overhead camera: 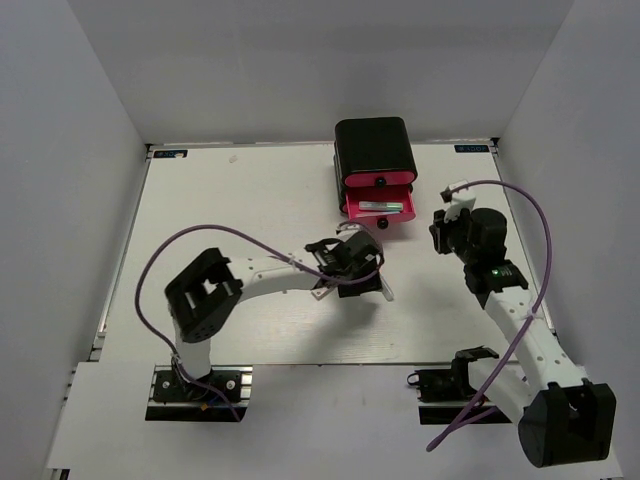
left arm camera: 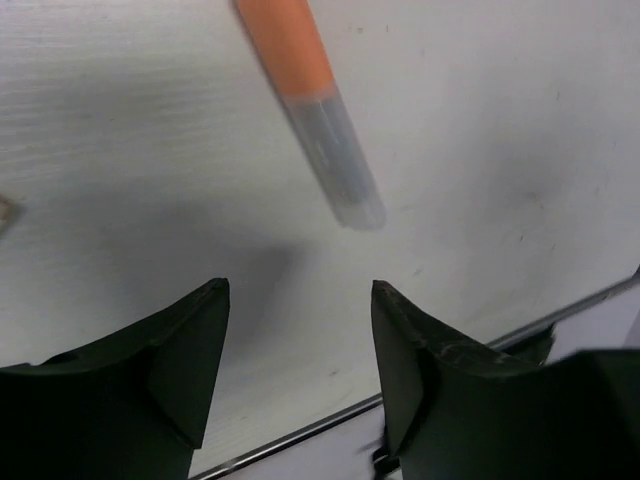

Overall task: Sort the stationery into containers
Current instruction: Pick up the stationery from the center of the board.

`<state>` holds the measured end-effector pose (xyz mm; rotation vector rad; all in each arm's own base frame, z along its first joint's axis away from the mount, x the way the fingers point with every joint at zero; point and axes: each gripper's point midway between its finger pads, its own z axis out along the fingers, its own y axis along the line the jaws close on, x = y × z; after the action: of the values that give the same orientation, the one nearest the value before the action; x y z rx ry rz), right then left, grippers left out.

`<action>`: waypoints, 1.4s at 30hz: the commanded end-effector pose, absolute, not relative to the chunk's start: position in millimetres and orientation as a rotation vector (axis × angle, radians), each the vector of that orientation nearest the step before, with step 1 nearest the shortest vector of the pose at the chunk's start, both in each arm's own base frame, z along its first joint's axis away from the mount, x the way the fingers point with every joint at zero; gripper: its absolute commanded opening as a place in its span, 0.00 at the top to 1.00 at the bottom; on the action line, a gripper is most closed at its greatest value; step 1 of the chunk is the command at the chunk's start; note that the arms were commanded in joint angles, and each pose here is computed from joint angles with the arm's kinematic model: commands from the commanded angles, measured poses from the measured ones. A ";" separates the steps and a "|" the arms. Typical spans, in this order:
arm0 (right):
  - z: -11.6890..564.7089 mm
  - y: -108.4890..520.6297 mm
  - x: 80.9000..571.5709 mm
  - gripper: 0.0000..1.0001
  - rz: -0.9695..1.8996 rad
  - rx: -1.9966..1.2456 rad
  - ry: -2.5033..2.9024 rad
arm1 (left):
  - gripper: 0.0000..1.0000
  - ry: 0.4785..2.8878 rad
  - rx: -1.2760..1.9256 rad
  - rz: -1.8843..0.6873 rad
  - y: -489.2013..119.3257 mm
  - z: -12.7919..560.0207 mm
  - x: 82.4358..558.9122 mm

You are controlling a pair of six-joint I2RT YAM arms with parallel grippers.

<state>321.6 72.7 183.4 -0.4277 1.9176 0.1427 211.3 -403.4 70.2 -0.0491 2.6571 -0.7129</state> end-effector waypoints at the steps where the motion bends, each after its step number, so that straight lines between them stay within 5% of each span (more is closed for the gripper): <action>1: 194.1 56.2 326.1 0.71 0.143 -0.246 1.873 | 0.30 2.672 -0.357 -0.637 -418.8 79.4 228.5; 22: 212.2 34.1 315.3 0.71 0.143 -0.178 1.797 | 0.26 2.756 -0.479 -0.399 -447.0 36.0 256.1; 31: 217.7 26.4 314.0 0.73 0.134 -0.152 1.780 | 0.47 2.785 -0.476 -0.297 -431.2 19.5 249.1; 42: 219.0 25.9 311.8 0.73 0.141 -0.160 1.771 | 0.85 2.797 -0.229 -0.346 -417.3 32.3 227.4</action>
<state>308.9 24.9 204.9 -0.1631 1.8267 0.1307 245.2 -434.7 23.4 -0.3793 2.7748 -0.4028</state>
